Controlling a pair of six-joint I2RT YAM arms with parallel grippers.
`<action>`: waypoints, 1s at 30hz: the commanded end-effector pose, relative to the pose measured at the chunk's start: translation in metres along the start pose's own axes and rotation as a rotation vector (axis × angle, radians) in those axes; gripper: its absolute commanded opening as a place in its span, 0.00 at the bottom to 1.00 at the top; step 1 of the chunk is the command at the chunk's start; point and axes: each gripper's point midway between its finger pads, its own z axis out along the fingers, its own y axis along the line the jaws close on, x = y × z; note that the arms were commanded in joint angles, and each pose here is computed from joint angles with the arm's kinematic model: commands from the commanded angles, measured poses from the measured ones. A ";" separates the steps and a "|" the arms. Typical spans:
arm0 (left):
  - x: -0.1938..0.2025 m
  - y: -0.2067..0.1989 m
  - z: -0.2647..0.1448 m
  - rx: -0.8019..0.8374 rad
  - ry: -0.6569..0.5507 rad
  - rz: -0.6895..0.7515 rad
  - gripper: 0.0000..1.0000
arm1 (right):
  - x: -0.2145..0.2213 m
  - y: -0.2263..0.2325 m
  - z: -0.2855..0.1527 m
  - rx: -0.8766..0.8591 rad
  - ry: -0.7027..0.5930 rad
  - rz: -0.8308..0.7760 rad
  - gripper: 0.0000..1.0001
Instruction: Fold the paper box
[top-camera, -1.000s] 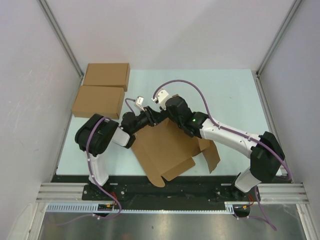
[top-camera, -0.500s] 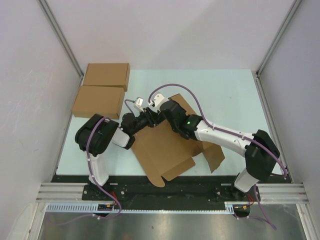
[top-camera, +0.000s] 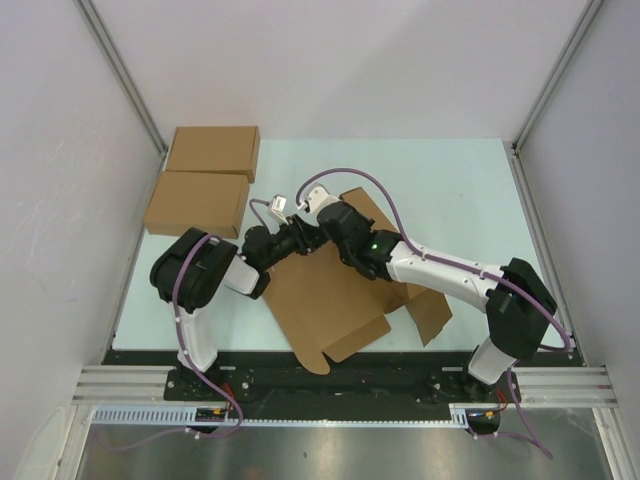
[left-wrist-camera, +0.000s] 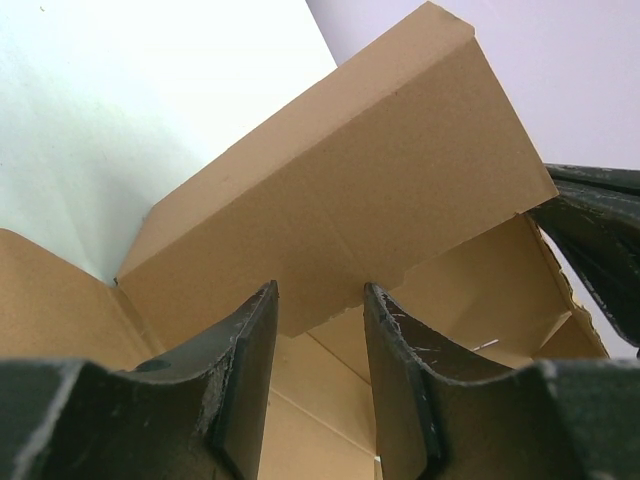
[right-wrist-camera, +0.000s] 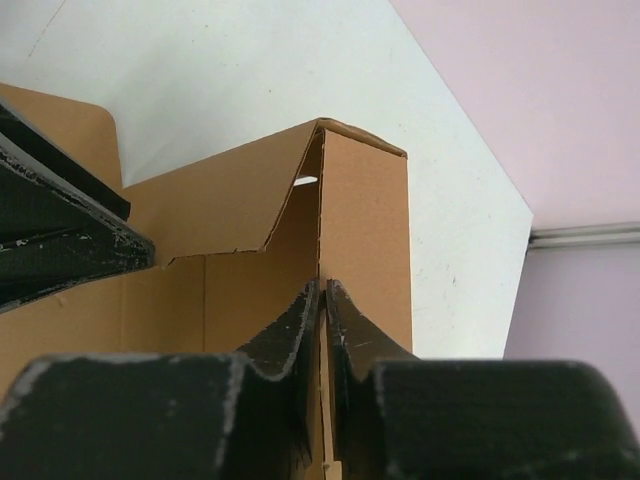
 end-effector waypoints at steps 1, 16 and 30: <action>-0.025 -0.030 -0.001 0.126 -0.108 0.090 0.45 | -0.002 0.001 -0.002 0.003 0.013 -0.012 0.05; -0.050 -0.030 -0.009 0.117 -0.143 0.251 0.63 | 0.003 0.012 -0.001 -0.029 0.030 -0.024 0.00; -0.085 -0.037 -0.018 0.073 -0.233 0.431 1.00 | 0.005 0.024 -0.003 -0.060 0.034 -0.024 0.00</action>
